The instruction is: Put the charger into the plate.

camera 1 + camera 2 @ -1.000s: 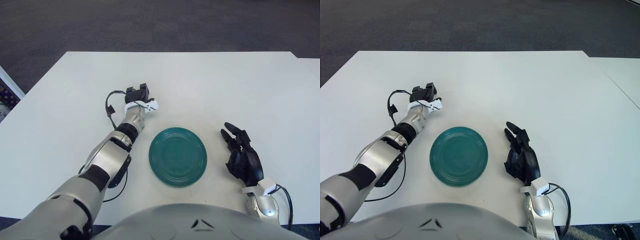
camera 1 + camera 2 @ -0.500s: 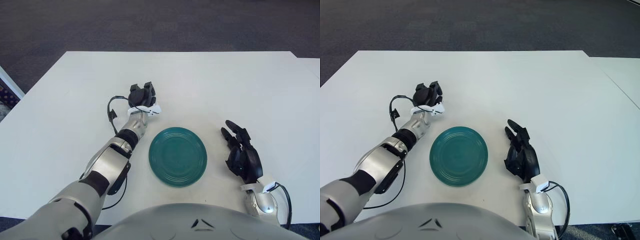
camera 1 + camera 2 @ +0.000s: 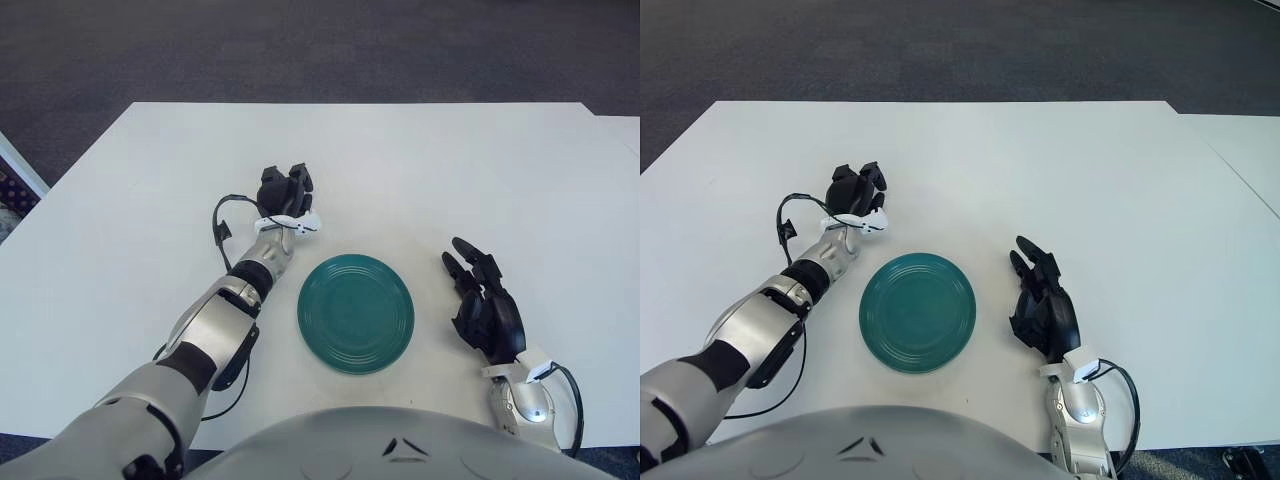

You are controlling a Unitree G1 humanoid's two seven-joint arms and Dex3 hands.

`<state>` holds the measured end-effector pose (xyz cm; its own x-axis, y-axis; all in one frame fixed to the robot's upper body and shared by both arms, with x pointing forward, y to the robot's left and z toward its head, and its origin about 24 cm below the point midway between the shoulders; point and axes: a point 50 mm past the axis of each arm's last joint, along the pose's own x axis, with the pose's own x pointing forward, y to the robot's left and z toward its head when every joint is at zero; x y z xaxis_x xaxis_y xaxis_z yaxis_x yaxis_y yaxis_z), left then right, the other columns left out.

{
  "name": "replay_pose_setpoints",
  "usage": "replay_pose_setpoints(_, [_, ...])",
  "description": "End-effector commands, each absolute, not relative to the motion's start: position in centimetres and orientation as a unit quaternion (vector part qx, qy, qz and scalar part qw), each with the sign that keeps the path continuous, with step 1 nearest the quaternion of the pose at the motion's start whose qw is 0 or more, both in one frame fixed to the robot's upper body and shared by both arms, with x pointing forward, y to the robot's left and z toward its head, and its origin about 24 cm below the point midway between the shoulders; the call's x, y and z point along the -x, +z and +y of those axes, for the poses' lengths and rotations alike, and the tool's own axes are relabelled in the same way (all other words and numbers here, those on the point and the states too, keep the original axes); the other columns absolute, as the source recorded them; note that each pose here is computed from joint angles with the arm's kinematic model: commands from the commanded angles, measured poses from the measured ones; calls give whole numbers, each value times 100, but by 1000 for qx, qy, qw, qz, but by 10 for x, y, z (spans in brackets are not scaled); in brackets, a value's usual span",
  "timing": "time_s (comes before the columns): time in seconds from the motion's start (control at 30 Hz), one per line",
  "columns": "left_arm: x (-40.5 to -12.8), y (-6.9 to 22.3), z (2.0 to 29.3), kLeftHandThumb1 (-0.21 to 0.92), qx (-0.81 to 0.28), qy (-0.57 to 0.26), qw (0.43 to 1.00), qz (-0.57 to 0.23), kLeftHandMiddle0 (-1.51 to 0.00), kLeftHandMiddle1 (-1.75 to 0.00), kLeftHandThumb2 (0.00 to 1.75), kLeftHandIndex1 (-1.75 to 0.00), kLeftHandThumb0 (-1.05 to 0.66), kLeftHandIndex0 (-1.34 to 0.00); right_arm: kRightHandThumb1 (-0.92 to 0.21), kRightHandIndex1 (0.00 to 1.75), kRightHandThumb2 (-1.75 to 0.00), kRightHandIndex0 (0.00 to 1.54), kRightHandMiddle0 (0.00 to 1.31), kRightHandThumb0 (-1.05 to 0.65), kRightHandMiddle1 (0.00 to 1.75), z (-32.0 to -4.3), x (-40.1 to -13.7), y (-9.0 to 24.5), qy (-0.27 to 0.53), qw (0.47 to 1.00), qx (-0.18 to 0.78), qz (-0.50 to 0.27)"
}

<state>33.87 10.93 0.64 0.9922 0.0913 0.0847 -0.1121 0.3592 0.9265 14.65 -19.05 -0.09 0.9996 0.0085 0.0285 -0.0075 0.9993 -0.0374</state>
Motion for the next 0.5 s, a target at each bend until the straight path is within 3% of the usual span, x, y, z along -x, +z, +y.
replay_pose_setpoints(0.0, [-322,-18,116,13,-570,39,820,30,-92,-127,138,-175,0,-60,-92,0,-92,23,0,-105,51,-194,-133,-24,-2,998,13,55])
replay_pose_setpoints(0.13, [-322,-17,116,12,-565,44,824,19,-91,-130,140,-175,0,-60,-92,0,-92,23,0,-105,52,-193,-136,-22,1,999,23,47])
replay_pose_setpoints(0.27, [-323,-15,116,10,-556,49,830,9,-84,-152,150,-175,0,-59,-92,1,-93,25,0,-105,54,-193,-137,-20,0,999,27,42])
replay_pose_setpoints(0.47, [-325,-11,117,9,-546,54,836,4,-79,-164,155,-175,0,-59,-92,1,-93,25,0,-103,54,-194,-138,-24,-1,999,19,50])
